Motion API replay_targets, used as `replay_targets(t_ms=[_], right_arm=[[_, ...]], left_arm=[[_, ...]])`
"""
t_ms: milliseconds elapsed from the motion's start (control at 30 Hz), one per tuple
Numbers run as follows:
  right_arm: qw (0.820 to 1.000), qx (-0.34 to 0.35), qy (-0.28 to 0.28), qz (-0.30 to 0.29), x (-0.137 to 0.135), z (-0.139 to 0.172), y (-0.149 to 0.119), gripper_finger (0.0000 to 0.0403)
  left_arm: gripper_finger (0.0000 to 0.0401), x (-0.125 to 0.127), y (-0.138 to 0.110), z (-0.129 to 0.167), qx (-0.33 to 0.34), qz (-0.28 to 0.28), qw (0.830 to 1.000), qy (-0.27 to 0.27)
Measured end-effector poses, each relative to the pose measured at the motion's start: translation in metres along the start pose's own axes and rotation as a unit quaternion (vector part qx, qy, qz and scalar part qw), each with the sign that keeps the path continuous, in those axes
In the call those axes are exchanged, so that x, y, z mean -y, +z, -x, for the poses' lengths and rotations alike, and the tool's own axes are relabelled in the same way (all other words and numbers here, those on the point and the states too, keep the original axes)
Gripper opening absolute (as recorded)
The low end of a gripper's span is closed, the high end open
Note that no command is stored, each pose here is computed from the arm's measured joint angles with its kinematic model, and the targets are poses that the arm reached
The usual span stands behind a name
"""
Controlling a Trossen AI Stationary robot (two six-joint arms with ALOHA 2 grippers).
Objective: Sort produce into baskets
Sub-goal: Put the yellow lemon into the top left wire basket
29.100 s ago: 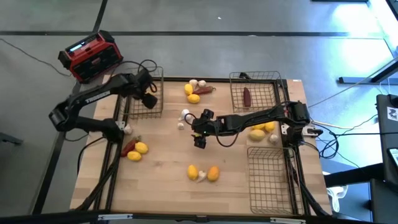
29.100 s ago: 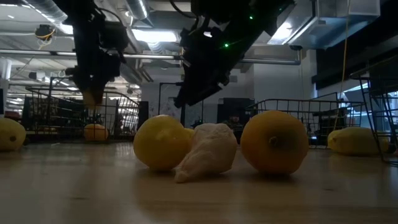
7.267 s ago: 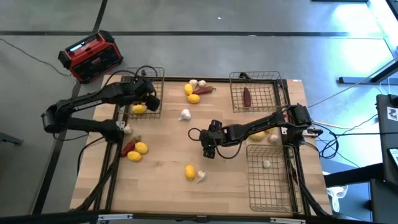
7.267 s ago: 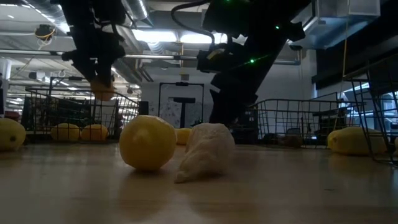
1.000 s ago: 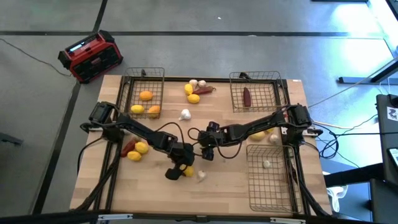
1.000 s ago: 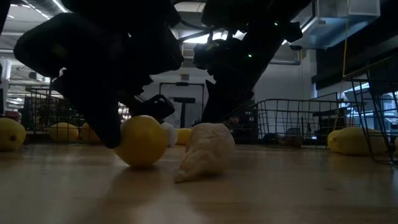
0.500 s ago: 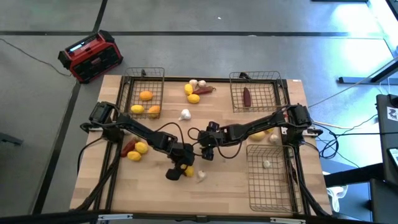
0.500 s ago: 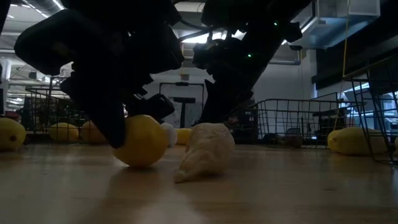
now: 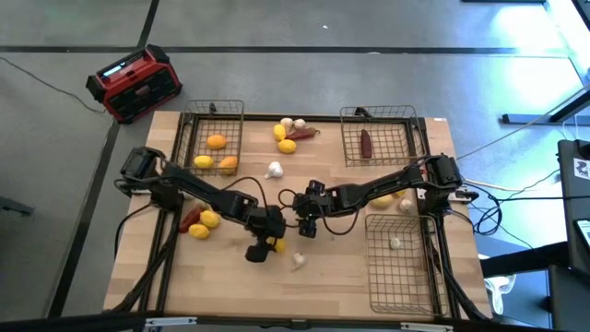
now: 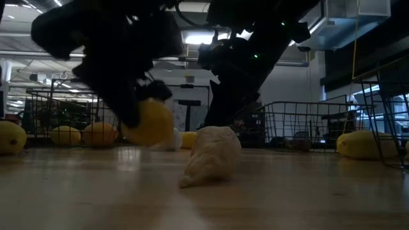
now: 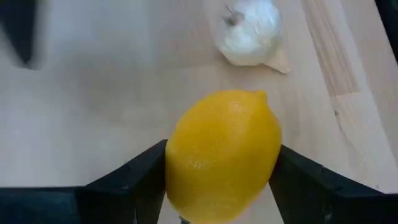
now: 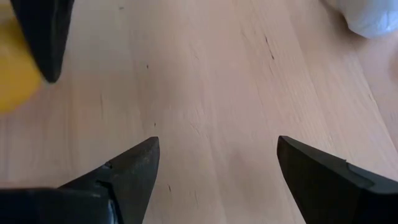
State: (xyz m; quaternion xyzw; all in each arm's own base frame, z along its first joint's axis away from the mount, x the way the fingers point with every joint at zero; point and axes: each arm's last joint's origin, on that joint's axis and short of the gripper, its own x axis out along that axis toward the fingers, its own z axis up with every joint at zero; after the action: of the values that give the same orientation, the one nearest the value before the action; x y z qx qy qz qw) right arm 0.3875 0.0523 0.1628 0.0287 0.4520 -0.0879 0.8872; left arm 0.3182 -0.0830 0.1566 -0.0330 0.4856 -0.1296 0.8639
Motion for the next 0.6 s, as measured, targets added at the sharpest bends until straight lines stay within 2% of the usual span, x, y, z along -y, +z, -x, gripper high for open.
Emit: replay_targets(t_ms=[333,600], right_arm=[[1.000,0.000,0.000,0.000,0.000,0.000,0.000,0.0319],[1.000,-0.001,0.000,0.001,0.000,0.000,0.000,0.0319]], left_arm=[[0.0239,-0.012,-0.001,0.067,0.008,0.027,0.996,0.087],[0.0239,-0.028,-0.006,0.125,0.058,0.066,0.982,0.167]])
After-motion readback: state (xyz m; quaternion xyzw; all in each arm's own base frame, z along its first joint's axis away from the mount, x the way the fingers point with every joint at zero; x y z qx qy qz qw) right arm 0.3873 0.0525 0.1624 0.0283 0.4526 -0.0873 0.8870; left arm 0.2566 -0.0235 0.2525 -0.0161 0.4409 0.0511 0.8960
